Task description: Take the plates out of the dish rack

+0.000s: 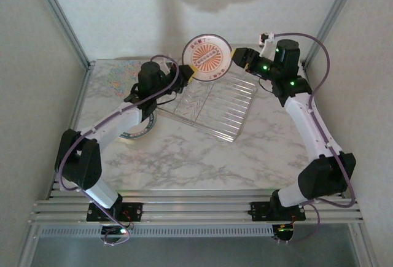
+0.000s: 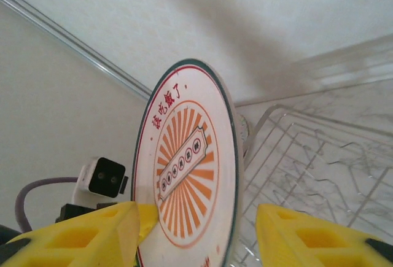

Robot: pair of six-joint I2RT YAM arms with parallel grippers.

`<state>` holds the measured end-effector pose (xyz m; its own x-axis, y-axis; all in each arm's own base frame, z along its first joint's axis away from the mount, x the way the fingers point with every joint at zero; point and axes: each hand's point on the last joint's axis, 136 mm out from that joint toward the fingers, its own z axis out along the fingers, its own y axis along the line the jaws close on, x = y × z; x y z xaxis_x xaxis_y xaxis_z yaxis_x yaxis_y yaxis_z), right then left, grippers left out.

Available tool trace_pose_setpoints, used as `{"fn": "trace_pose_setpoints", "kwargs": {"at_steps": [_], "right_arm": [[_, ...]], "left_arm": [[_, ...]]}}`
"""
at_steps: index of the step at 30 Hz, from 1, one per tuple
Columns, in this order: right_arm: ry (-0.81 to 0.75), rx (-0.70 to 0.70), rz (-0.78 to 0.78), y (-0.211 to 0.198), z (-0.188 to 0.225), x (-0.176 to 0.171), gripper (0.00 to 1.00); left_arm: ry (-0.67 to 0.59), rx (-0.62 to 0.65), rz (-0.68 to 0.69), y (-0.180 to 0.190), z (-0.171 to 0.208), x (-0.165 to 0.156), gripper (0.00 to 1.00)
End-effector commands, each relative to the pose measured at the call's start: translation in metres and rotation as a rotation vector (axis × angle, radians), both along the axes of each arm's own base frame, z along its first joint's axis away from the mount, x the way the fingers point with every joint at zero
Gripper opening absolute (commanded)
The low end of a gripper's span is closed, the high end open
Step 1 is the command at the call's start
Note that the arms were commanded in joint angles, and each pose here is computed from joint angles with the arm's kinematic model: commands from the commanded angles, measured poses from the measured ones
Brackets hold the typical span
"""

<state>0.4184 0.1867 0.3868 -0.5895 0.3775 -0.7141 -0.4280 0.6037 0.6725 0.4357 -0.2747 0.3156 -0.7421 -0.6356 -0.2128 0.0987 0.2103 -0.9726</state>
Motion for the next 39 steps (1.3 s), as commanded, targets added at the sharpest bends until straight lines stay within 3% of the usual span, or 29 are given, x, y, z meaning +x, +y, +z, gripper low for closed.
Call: {"fn": "trace_pose_setpoints", "kwargs": {"at_steps": [1, 6, 13, 18, 25, 31, 39], "right_arm": [[-0.122, -0.083, -0.045, -0.009, 0.012, -0.009, 0.54], [-0.329, -0.244, 0.03, 0.01, 0.016, -0.038, 0.55], [-0.636, -0.447, 0.194, 0.048, 0.012, -0.093, 0.67], [-0.633, -0.519, 0.297, 0.065, -0.008, -0.108, 0.68], [-0.681, -0.523, 0.447, 0.092, -0.021, -0.134, 0.69], [-0.668, -0.541, 0.471, 0.099, -0.027, -0.134, 0.68], [-0.681, -0.507, 0.527, 0.104, -0.023, -0.145, 0.69]], "left_arm": [[-0.103, -0.096, 0.032, 0.023, 0.047, -0.011, 0.0], [-0.061, -0.115, 0.114, 0.064, 0.039, -0.017, 0.0], [0.064, -0.081, 0.277, 0.136, 0.001, -0.038, 0.0], [0.208, -0.007, 0.473, 0.2, -0.047, -0.068, 0.0], [0.43, 0.095, 0.707, 0.254, -0.114, -0.12, 0.0], [0.558, 0.152, 0.759, 0.264, -0.149, -0.142, 0.0], [0.626, 0.15, 0.768, 0.265, -0.181, -0.145, 0.0]]}}
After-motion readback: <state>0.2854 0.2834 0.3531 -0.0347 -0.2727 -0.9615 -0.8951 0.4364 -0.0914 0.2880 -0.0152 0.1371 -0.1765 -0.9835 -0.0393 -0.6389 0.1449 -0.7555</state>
